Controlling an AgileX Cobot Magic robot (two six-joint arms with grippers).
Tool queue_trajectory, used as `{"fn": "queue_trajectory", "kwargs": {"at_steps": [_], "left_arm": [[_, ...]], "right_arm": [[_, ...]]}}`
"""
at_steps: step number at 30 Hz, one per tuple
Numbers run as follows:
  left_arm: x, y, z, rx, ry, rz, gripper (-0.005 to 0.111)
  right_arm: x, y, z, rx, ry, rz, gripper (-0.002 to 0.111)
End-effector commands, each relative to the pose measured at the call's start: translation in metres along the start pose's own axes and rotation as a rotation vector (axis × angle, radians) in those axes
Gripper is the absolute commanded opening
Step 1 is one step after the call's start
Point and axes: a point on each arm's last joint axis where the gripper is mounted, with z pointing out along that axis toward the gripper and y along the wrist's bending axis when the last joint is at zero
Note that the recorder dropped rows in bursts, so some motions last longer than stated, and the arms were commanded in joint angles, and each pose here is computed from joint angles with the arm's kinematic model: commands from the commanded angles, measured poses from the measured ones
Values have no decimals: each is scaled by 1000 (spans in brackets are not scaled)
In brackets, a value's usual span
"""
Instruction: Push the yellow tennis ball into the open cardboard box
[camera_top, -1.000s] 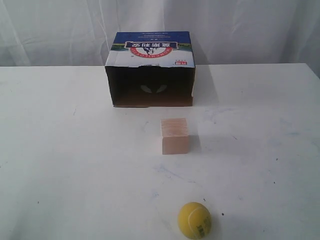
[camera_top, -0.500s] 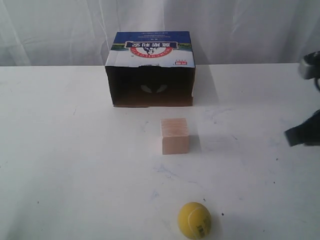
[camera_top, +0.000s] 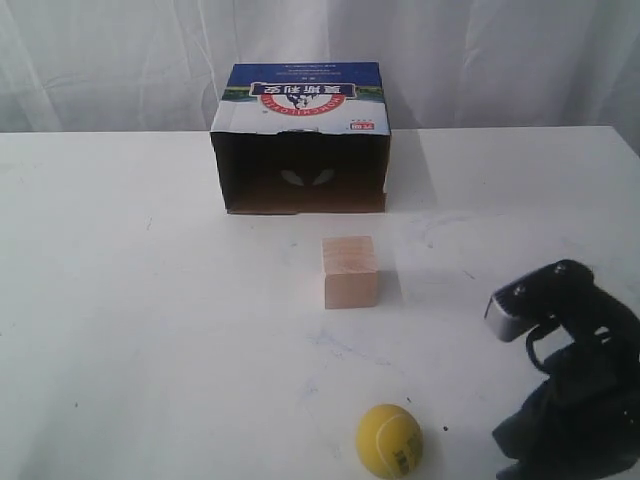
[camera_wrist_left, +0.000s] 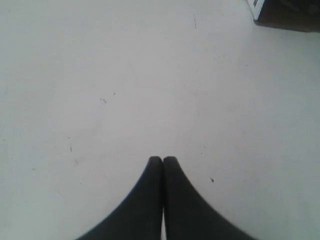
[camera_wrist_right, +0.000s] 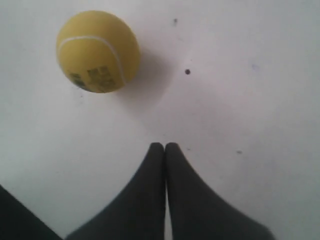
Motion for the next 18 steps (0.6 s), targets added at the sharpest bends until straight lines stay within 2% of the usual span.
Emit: {"fn": "queue_trajectory", "kwargs": {"at_steps": [1,5,9,11,12,13,14,15,17,18], "left_arm": [[-6,-1,-8,16,-76,-16,0],[-23,-5,-24,36,-187,29,0],[-17,-4,-29,40,-181,15,0],[-5,-2,-23,41,-146,-60,0],[3,0,-16,43,-128,-167,0],[10,1,-14,23,-40,-181,0],[10,1,-12,23,-26,-225,0],[7,0,-10,26,-41,-247,0],[-11,-1,-3,47,-190,-253,0],[-25,-4,5,58,-242,-155,0]], "right_arm": [[3,7,9,-39,-80,-165,0],[6,1,14,35,-120,-147,0],[6,0,17,33,-115,-141,0],[8,-1,22,23,-83,-156,0],[9,-4,29,16,-52,-151,0],[8,-4,31,12,-43,-146,0],[8,-5,33,10,-33,-142,0],[8,-6,35,7,-31,-133,0],[8,-6,37,-2,-22,-117,0],[6,-4,37,-14,-37,-115,0]]}}
